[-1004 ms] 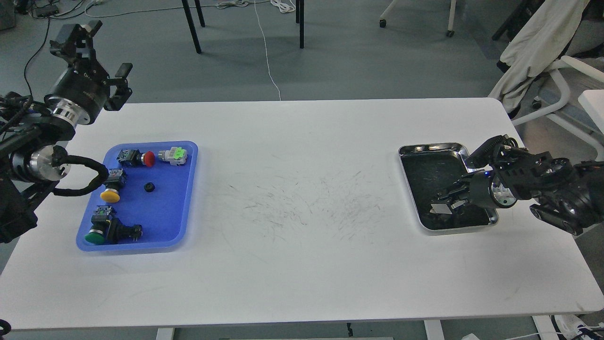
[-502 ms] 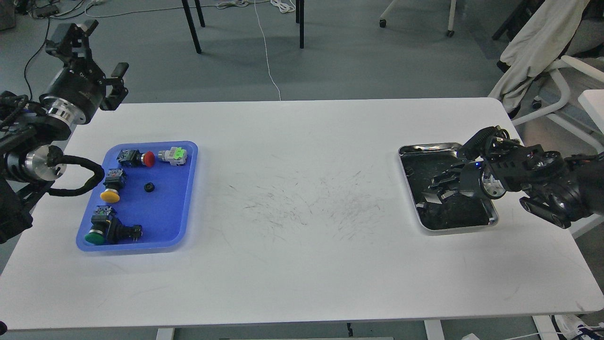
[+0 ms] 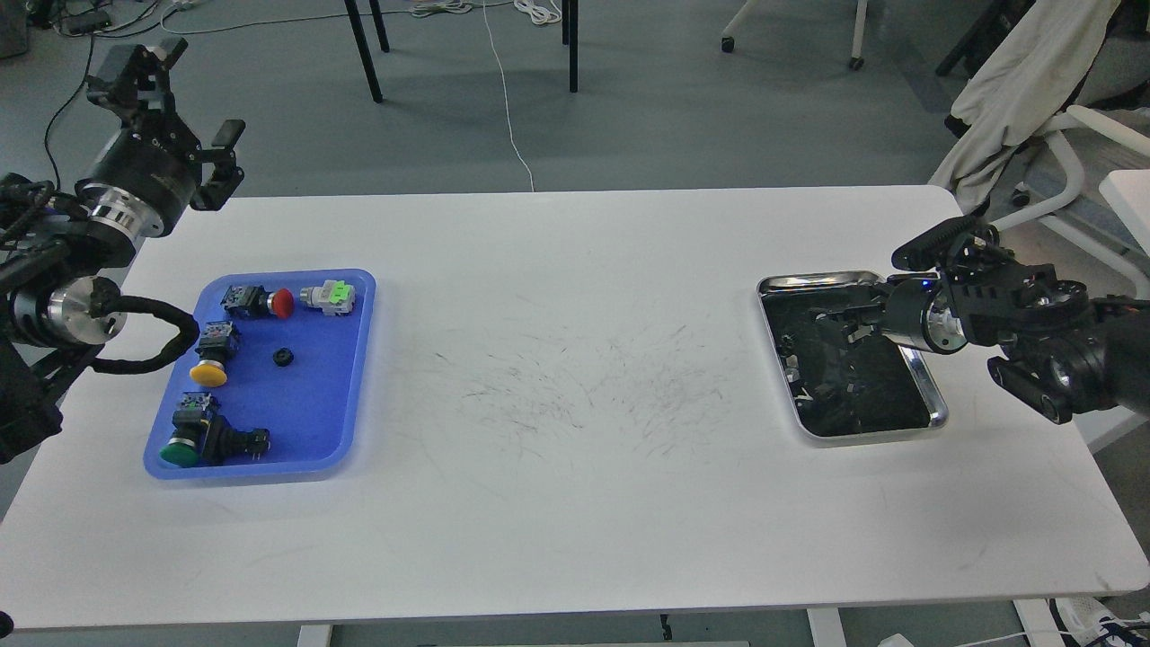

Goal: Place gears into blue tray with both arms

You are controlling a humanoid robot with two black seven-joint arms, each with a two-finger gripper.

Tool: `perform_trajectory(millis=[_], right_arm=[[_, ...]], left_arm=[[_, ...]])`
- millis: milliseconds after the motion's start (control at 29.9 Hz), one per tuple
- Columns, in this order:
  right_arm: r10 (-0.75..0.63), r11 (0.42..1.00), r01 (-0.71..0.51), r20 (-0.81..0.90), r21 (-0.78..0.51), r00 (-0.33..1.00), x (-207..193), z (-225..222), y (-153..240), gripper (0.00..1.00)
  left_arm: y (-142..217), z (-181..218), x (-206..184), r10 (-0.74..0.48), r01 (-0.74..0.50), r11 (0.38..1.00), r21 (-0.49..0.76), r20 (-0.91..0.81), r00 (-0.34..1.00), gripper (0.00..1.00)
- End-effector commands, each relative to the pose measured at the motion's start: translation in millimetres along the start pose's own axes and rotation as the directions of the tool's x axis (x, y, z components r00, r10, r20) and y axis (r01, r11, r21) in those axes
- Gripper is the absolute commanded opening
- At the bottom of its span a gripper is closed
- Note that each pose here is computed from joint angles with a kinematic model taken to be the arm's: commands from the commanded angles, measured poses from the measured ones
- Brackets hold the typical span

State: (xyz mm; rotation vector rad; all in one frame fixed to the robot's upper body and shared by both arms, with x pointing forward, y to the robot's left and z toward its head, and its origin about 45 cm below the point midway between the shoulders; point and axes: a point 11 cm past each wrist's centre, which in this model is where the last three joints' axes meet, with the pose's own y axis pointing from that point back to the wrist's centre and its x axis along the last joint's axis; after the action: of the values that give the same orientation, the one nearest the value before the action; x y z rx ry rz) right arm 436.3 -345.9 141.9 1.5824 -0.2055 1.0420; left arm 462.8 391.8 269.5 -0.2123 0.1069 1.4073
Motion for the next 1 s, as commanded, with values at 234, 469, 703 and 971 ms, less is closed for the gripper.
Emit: perform_trajectory(millis=[234,469,703,971], right_arm=[[-0.061,0.997,0.060,0.014,0.039,0.998,0.0,-12.3,-2.4,0.81],[-0.154,0.981,0.146,0.060,0.127,0.986,14.7,-26.6,16.9,0.91],[-0.216,0.965,0.199,0.087,0.168,0.973,19.9,-30.3,35.8,0.93],[-0.277,0.945,0.259,0.064,0.201,0.959,5.3,-40.7,38.1,0.94]], left_arm=[[-0.4,0.7,0.1,0.000,0.000,1.000,0.002,0.004,1.000,1.00],[-0.3,-0.5,-0.4,0.000,0.000,1.000,0.004,0.005,1.000,1.00],[-0.9,-0.8,-0.4,0.006,-0.007,1.000,0.007,0.011,1.000,1.00],[-0.1,-0.6,0.6,0.008,-0.008,1.000,0.007,0.013,1.000,1.00]])
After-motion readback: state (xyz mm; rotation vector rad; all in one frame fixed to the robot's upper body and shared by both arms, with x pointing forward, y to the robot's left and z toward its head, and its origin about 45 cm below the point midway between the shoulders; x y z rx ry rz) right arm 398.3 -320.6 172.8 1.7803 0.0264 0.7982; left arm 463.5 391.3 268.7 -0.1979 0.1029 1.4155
